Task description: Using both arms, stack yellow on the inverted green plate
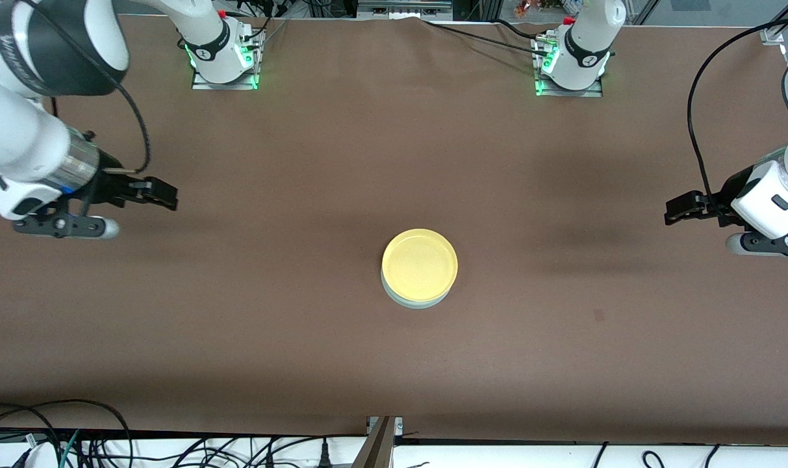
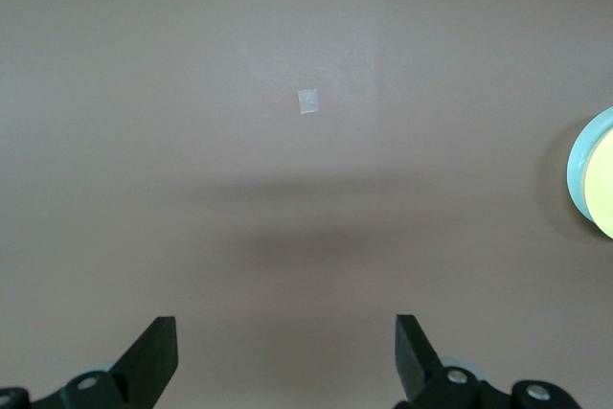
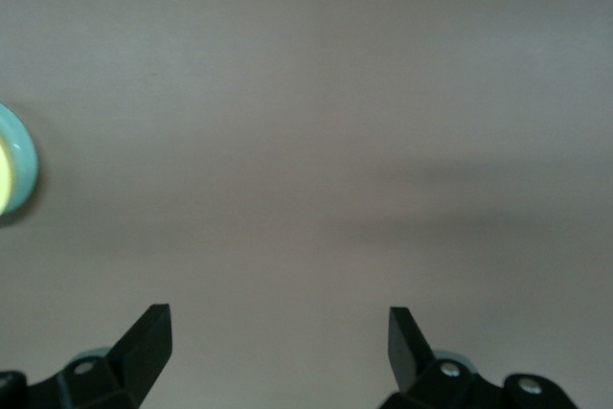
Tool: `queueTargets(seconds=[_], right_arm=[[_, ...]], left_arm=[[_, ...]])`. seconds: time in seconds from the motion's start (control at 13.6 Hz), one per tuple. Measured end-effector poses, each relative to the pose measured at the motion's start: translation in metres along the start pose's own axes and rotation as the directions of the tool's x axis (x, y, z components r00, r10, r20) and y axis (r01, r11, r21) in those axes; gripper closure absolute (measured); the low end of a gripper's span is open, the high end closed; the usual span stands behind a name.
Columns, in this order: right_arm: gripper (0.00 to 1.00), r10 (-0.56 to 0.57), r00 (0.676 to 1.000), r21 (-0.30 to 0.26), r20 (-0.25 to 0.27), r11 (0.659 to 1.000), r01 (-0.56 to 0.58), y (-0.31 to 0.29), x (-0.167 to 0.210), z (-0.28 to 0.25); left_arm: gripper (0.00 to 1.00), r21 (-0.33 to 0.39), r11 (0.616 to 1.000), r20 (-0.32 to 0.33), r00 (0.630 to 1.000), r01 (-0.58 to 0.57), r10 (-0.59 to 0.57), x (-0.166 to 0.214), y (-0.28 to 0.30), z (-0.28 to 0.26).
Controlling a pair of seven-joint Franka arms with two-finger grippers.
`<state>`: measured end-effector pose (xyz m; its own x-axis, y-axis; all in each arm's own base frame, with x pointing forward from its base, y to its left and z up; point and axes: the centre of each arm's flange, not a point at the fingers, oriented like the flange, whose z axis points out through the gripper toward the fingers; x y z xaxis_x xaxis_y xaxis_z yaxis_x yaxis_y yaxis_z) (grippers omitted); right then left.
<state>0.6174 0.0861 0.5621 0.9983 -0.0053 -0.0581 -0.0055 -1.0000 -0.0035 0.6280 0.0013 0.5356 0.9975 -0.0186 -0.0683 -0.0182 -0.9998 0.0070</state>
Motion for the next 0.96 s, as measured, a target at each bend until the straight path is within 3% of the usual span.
queueTargets(seconds=[0.37,0.59,0.96], right_arm=[[0.00,-0.056,0.998,-0.058,-0.012,0.997,0.056,0.052,-0.029,-0.019],[0.00,-0.038,0.996,-0.054,-0.082,0.998,0.034,0.073,-0.044,-0.006],[0.00,-0.003,0.996,-0.041,-0.089,0.999,0.000,0.098,-0.051,0.002]], left_arm=[[0.00,0.000,1.000,0.000,1.000,0.000,0.000,0.000,0.000,0.000],[0.00,0.000,1.000,0.000,1.000,0.000,0.000,0.000,0.000,0.000],[0.00,0.000,1.000,0.000,1.000,0.000,0.000,0.000,0.000,0.000]])
